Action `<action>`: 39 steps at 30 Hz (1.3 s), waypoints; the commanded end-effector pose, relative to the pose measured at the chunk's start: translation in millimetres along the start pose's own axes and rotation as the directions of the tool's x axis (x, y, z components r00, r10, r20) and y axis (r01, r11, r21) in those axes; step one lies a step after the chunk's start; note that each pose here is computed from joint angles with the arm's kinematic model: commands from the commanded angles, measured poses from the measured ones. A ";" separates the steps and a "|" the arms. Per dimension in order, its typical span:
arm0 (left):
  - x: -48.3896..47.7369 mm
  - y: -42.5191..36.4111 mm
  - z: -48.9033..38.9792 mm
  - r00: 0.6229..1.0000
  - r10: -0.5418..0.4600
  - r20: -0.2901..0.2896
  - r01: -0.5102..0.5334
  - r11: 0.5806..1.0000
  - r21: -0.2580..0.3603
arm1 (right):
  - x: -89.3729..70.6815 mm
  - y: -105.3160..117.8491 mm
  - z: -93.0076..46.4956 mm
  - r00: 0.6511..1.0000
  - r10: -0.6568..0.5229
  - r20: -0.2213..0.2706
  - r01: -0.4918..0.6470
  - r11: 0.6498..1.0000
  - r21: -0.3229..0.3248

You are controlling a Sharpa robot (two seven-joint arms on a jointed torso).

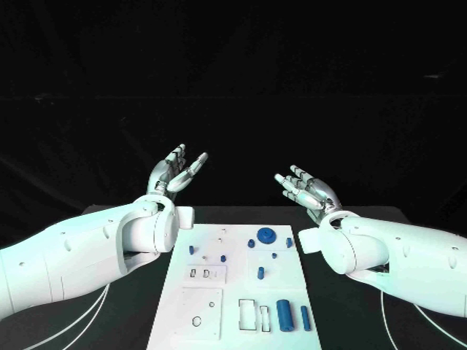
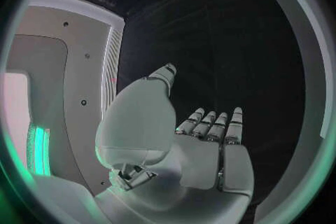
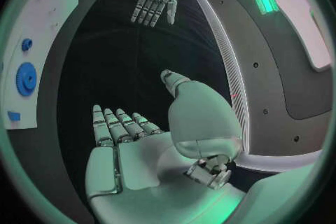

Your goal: Assemble the parts on the task board

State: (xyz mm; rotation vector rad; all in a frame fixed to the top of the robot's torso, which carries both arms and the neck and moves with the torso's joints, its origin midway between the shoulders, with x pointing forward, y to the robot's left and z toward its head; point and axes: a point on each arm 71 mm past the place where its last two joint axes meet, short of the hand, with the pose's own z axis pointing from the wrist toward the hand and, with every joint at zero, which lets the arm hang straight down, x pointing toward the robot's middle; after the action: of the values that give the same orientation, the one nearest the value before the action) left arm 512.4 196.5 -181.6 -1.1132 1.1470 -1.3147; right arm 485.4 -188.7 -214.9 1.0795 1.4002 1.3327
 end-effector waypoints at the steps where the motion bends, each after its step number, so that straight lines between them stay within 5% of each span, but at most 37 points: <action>1: 4.2 -2.6 0.2 0.998 -0.036 -0.043 0.037 0.999 0.027 | 10.6 0.8 2.0 0.984 0.008 -0.178 -0.005 1.000 0.018; 6: 4.2 -2.6 0.2 0.998 -0.036 -0.043 0.037 0.999 0.027 | 11.1 1.9 3.7 0.978 0.002 -0.209 0.003 1.000 0.022; 7: -14.1 -6.0 -5.1 0.995 -0.059 -0.080 0.062 0.998 0.026 | -6.3 17.4 10.5 0.946 -0.270 -0.180 0.236 0.953 -0.188; 17: -15.8 -8.2 -7.4 0.987 -0.064 -0.148 0.067 0.998 0.018 | -10.3 26.6 18.5 0.831 -0.519 -0.200 0.468 0.847 -0.254; 24: -16.7 -12.2 -14.8 0.977 -0.057 -0.205 0.060 0.998 0.010 | -7.8 30.9 24.7 0.648 -0.725 -0.231 0.663 0.687 -0.297; 31: -15.9 -19.0 -28.6 0.966 -0.072 -0.249 0.074 0.997 0.000 | -3.2 37.7 25.6 0.459 -0.866 -0.199 0.789 0.501 -0.356; 36: -13.3 -26.4 -41.7 0.954 -0.087 -0.286 0.091 0.996 -0.002 | 5.3 42.1 22.9 0.282 -0.943 -0.178 0.861 0.331 -0.386; 39: -12.1 -29.0 -46.5 0.950 -0.093 -0.299 0.096 0.995 -0.002 | 9.2 44.1 21.8 0.229 -0.959 -0.165 0.876 0.277 -0.395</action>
State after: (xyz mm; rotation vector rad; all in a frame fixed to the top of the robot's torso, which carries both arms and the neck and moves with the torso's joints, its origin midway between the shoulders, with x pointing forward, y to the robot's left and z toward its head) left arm 466.7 216.6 -161.4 -1.0245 1.2922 -1.5578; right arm 506.0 -174.3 -168.0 -0.1942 1.6454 0.8475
